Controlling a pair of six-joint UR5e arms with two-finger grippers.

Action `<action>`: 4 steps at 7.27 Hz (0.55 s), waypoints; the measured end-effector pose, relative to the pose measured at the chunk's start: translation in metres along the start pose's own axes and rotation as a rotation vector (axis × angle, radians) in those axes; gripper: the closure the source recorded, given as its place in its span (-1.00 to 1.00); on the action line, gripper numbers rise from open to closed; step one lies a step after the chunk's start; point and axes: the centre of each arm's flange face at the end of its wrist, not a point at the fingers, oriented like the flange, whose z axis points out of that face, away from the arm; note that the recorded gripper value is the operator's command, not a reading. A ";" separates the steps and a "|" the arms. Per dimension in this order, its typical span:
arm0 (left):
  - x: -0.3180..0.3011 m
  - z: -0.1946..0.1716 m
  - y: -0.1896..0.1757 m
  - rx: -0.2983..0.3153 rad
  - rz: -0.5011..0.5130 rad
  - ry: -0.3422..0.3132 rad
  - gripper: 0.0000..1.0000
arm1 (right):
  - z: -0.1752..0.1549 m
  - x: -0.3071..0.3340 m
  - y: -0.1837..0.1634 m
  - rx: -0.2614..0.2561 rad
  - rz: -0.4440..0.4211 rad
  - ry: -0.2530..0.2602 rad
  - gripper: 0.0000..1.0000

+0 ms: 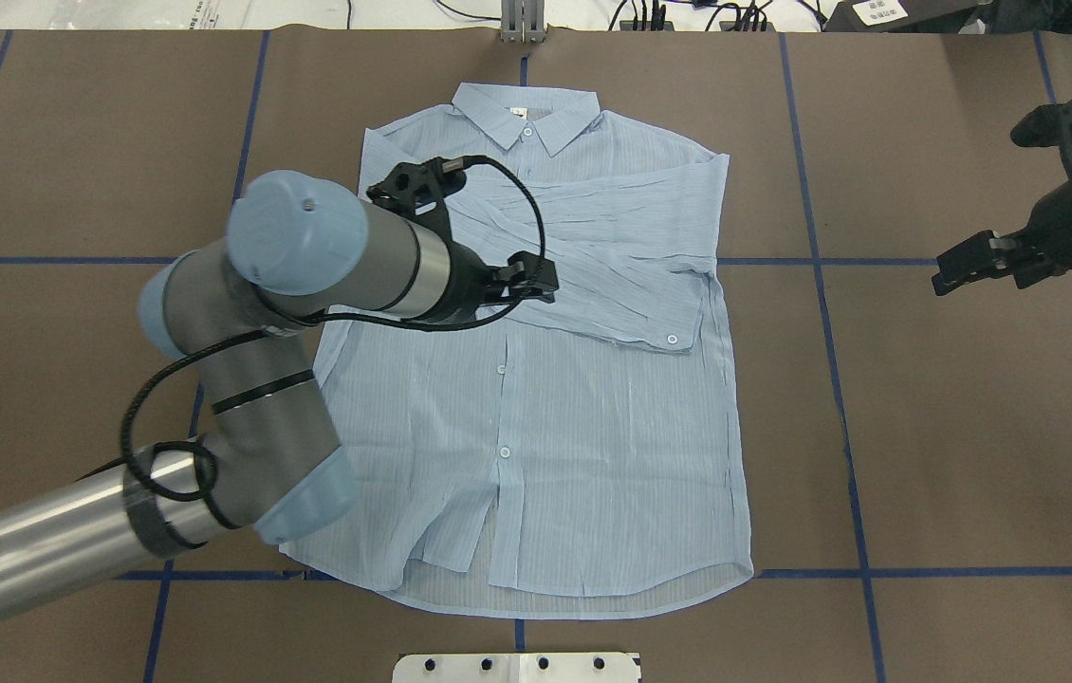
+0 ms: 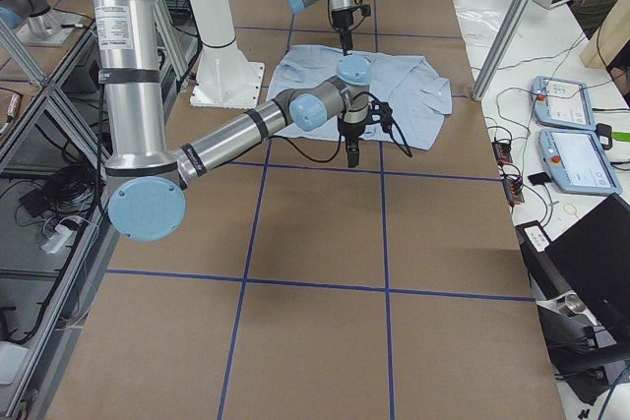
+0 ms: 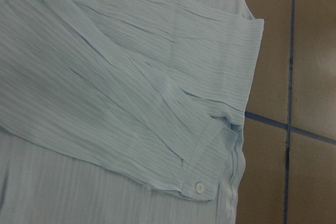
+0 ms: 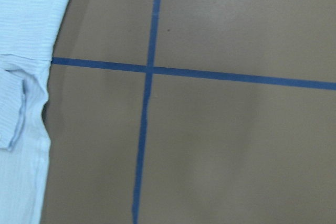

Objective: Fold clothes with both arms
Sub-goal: 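Release sleeve on chest with left gripper while right gripper moves toward hem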

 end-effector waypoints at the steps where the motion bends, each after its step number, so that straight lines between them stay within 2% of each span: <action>1: -0.033 -0.027 0.007 -0.005 0.041 -0.050 -1.00 | 0.014 -0.029 0.013 0.010 0.038 -0.031 -1.00; 4: -0.113 -0.067 0.029 -0.023 0.061 -0.139 -1.00 | 0.058 -0.129 0.090 0.007 0.113 -0.047 -1.00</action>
